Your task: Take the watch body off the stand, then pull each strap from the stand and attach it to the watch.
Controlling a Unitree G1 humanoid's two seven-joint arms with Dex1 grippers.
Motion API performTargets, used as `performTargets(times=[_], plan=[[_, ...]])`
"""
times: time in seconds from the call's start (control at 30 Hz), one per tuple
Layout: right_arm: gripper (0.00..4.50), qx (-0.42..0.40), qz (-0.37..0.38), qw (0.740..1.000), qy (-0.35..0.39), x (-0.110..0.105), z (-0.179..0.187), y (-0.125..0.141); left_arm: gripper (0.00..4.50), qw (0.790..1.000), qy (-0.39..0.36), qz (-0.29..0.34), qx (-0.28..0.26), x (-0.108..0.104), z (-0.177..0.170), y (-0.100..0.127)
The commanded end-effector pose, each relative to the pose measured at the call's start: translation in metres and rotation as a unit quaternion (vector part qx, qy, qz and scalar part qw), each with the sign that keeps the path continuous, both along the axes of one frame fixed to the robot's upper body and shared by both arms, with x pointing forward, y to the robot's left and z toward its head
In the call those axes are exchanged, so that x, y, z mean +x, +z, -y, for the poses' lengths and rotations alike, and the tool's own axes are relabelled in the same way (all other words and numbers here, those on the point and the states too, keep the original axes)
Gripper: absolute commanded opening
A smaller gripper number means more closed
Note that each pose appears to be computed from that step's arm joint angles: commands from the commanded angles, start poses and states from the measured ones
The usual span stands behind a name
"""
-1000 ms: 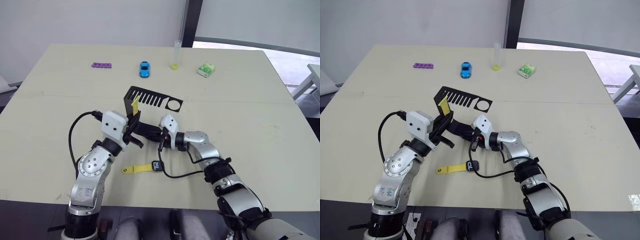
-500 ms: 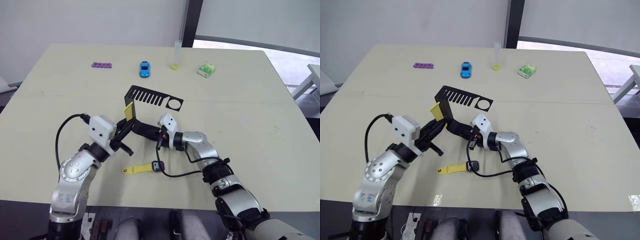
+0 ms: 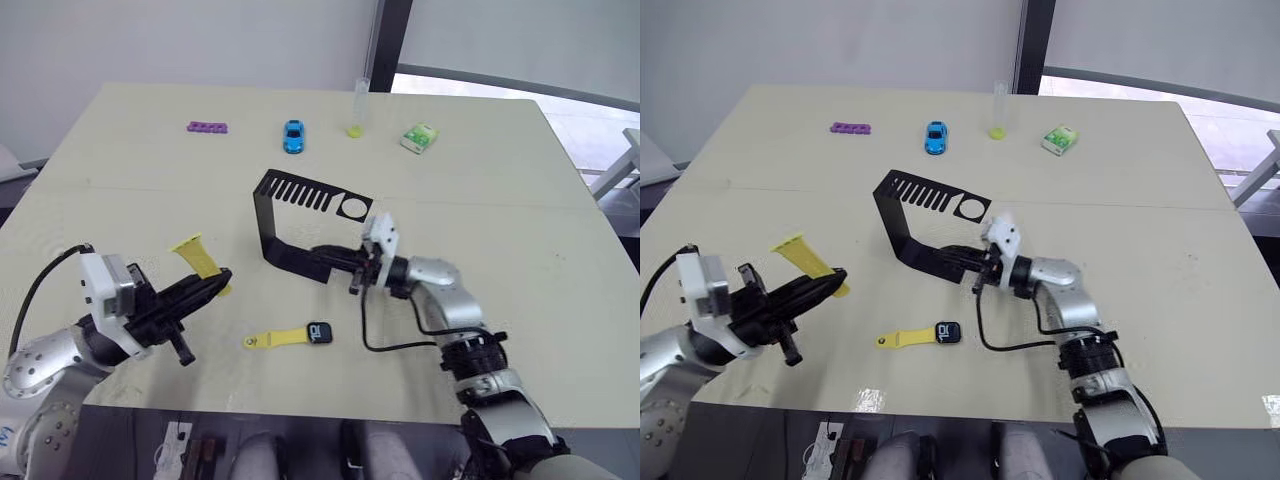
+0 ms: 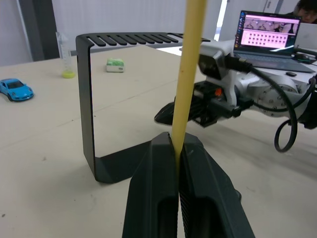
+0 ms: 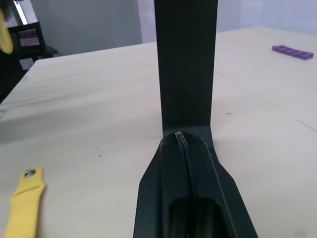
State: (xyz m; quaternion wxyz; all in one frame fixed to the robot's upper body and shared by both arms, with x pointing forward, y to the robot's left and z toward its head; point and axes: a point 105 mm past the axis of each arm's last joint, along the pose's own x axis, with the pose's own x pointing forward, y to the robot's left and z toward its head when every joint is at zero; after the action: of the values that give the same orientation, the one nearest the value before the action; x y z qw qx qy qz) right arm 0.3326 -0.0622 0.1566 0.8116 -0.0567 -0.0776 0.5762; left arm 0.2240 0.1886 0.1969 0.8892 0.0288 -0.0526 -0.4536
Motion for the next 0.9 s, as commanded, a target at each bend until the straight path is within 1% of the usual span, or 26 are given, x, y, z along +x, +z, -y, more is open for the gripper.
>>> performTargets(times=[0.03,0.07,0.23,0.33,0.4,0.5,0.63,0.77,0.83,0.9], plan=[[0.0,0.017,0.015,1.0,-0.005,-0.025,0.037,0.014,0.05,1.0,-0.026,-0.009,0.012,-0.007,-0.008,0.003],[0.0,0.014,0.01,0.999,-0.031,-0.028,0.054,0.011,0.05,0.999,-0.026,-0.012,0.018,-0.006,-0.012,0.002],[0.0,-0.02,-0.009,0.991,-0.134,-0.044,0.117,-0.009,0.05,0.999,-0.023,-0.02,0.036,0.0,-0.028,-0.001],[0.0,-0.027,-0.02,0.984,-0.172,-0.052,0.135,-0.016,0.05,0.998,-0.048,-0.035,0.037,0.0,-0.026,-0.004],[0.0,-0.027,-0.026,0.982,-0.183,-0.056,0.139,-0.019,0.05,0.996,-0.07,-0.046,0.033,0.0,-0.02,-0.006],[0.0,-0.005,-0.033,0.982,-0.183,-0.061,0.135,-0.017,0.05,0.993,-0.103,-0.055,0.025,0.001,-0.005,-0.006],[0.0,0.063,-0.062,0.983,-0.158,-0.072,0.115,-0.007,0.05,0.983,-0.17,-0.068,0.021,0.004,0.032,-0.003],[0.0,0.124,-0.07,0.98,-0.139,-0.078,0.095,0.009,0.05,0.971,-0.223,-0.084,0.009,0.007,0.058,0.001],[0.0,0.156,-0.089,0.977,-0.118,-0.083,0.079,0.015,0.05,0.965,-0.241,-0.106,-0.004,0.011,0.067,0.0],[0.55,0.182,-0.114,0.972,-0.096,-0.09,0.064,0.02,0.0,0.955,-0.262,-0.135,-0.013,0.012,0.076,-0.001]])
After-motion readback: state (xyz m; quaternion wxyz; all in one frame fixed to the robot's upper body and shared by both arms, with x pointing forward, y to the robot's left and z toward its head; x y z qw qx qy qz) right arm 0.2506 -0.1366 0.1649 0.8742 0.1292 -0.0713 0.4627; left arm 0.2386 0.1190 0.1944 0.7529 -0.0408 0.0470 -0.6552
